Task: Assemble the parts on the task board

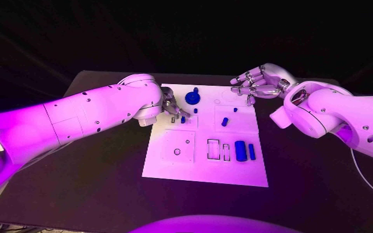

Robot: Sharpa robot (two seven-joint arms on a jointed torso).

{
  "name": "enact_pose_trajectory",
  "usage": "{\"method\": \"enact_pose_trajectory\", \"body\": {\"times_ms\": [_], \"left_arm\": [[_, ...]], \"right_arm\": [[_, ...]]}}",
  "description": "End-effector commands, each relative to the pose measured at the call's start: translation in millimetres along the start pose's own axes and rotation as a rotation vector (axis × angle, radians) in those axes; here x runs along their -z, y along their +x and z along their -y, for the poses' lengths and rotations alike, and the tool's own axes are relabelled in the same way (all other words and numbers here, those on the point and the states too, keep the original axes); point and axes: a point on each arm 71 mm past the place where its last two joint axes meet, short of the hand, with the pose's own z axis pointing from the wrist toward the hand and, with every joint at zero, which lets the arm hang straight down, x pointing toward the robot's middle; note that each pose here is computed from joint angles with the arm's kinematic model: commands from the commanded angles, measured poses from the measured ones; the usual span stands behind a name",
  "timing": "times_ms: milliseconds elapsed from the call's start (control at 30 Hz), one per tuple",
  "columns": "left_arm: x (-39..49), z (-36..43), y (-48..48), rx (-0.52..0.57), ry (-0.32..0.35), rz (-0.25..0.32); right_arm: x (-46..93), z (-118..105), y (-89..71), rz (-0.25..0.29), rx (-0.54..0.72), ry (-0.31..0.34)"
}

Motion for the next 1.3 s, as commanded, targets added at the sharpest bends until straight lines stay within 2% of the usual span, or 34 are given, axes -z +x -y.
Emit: {"method": "enact_pose_trajectory", "body": {"times_ms": [33, 133, 167, 267, 367, 533, 700, 900, 1100, 1300], "left_arm": [[7.9, 3.2, -10.2, 0.026, 0.01, -0.023], [15.9, 2.8, -26.1, 0.023, 0.016, -0.043], [19.3, 2.1, -37.1, 0.015, 0.014, -0.047], [21.9, -0.4, -57.6, 0.006, -0.001, -0.045], [18.6, -2.9, -73.5, 0.01, -0.016, -0.039], [7.1, -3.6, -87.9, 0.0, -0.037, -0.018], [-7.9, -6.6, -93.0, -0.032, -0.071, 0.003], [-23.1, -11.8, -88.7, -0.048, -0.102, -0.003], [-32.2, -13.7, -82.8, -0.048, -0.11, -0.008], [-35.7, -12.2, -79.0, -0.053, -0.104, -0.018]], "right_arm": [[-0.3, -0.4, 1.6, -0.014, 0.007, -0.013], [-0.6, 0.4, 1.4, -0.013, 0.006, -0.011], [-0.9, 0.7, 1.5, -0.013, 0.006, -0.01], [-1.3, 1.0, 1.9, -0.014, 0.005, -0.009], [-1.9, 0.9, 2.6, -0.014, 0.004, -0.01], [-2.9, 0.2, 4.0, -0.016, 0.003, -0.012], [-3.7, -0.2, 5.1, -0.018, 0.003, -0.014], [-4.1, -0.2, 6.0, -0.02, 0.002, -0.015], [-4.3, -0.1, 6.4, -0.02, 0.002, -0.016], [-4.6, -0.2, 6.8, -0.021, 0.001, -0.017]]}}
